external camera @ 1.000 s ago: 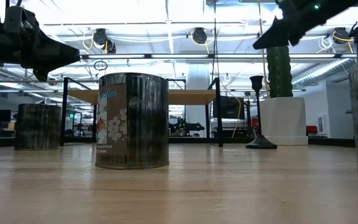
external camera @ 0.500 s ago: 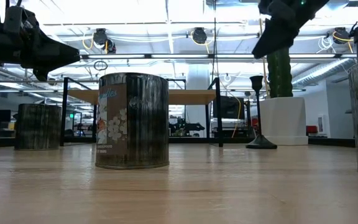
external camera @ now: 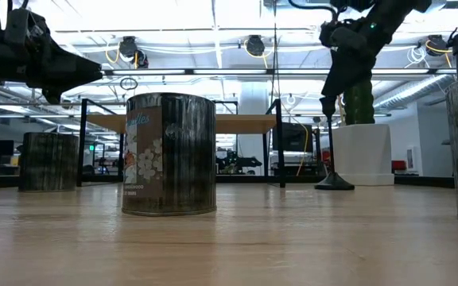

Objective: Pick & Place candle stick holders
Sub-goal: Put the top right black candle holder on the shelf

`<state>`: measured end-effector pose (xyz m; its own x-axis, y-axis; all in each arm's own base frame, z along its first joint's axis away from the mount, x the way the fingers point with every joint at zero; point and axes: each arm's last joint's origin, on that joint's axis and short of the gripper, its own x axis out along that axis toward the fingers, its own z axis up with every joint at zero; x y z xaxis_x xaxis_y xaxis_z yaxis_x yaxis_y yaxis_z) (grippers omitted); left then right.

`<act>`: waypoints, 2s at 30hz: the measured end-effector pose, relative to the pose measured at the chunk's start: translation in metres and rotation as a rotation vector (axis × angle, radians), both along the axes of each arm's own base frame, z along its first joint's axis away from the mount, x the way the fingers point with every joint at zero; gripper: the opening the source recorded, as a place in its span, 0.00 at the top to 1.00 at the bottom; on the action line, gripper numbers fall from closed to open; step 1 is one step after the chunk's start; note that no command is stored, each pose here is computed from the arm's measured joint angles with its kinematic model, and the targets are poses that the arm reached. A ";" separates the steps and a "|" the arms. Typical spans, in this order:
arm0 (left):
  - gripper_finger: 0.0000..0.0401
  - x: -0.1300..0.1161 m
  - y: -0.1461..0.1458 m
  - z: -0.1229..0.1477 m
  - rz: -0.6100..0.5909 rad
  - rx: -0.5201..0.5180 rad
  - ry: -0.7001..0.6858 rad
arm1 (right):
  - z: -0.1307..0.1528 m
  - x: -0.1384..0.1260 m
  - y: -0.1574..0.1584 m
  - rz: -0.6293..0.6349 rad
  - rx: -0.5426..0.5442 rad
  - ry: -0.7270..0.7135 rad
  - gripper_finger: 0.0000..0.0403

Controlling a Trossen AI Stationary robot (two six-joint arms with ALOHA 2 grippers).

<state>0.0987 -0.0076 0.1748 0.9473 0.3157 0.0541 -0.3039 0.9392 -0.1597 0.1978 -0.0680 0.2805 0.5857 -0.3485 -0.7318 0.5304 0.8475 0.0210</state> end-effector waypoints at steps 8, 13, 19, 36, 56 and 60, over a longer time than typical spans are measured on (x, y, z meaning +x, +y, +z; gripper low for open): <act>0.72 0.000 0.000 -0.001 0.000 0.002 0.010 | -0.006 -0.001 -0.006 -0.005 0.064 0.035 0.55; 0.72 0.000 0.000 -0.001 0.001 0.002 0.011 | -0.008 0.000 -0.009 -0.022 0.066 0.040 0.59; 0.72 0.000 0.000 -0.001 0.001 0.003 0.011 | -0.008 -0.001 -0.012 -0.036 0.065 0.039 0.69; 0.72 -0.001 0.000 0.008 -0.001 -0.058 -0.094 | -0.008 -0.001 -0.012 -0.026 0.056 0.040 0.99; 0.72 -0.004 0.002 0.021 -0.009 -0.249 -0.298 | -0.005 0.003 -0.010 0.008 0.146 -0.039 1.00; 0.72 -0.004 0.002 0.021 0.000 -0.273 -0.306 | -0.005 0.004 -0.010 0.014 0.149 -0.047 1.00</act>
<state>0.0946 -0.0057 0.1962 0.9006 0.3572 0.2477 -0.2033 0.8498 -0.4863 0.2016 -0.0782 0.2755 0.6244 -0.2295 -0.7466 0.5141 0.8404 0.1715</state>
